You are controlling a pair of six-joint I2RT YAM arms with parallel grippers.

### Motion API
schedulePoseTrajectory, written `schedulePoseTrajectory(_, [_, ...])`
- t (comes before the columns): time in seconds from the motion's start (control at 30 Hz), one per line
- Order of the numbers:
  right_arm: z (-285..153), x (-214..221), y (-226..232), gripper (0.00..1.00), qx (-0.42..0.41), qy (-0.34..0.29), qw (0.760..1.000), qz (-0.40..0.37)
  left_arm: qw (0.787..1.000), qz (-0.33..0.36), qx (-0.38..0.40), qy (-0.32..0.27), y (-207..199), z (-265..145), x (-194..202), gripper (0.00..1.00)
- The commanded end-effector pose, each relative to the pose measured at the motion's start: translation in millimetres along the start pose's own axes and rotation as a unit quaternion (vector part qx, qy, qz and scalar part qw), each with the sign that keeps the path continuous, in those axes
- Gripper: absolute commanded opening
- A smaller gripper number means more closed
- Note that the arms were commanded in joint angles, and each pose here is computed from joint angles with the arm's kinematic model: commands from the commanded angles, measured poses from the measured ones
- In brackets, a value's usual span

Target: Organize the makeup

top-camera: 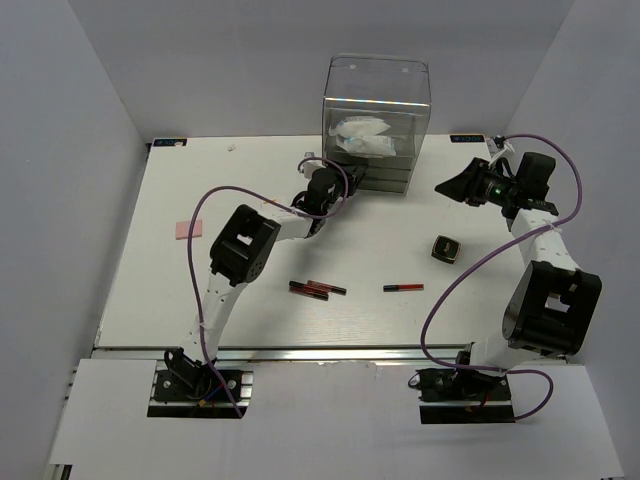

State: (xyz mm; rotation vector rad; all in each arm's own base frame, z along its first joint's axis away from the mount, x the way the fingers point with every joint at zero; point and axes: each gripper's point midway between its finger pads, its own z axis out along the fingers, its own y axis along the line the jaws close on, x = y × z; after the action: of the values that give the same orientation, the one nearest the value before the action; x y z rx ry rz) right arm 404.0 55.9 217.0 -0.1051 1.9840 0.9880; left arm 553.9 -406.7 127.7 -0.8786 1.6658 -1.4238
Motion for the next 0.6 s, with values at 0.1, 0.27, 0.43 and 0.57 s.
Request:
schedulePoseTrajectory(0.1, [-8, -15, 13, 0.49, -0.015, -0.021, 0.999, -0.038, 1.0, -0.004, 0.001, -0.02, -6, 7, -13, 0.41])
schedulePoseTrajectory(0.27, [-8, -15, 13, 0.49, -0.016, -0.021, 0.999, -0.034, 1.0, -0.005, 0.007, -0.028, -6, 12, -19, 0.3])
schedulePoseTrajectory(0.43, [-8, -14, 14, 0.49, -0.019, -0.02, 0.999, -0.035, 1.0, -0.005, 0.013, -0.027, -8, 10, -20, 0.12])
schedulePoseTrajectory(0.57, [-8, -13, 14, 0.49, -0.022, -0.019, 0.999, -0.042, 1.0, -0.004, 0.01, -0.014, -4, -8, -15, 0.06])
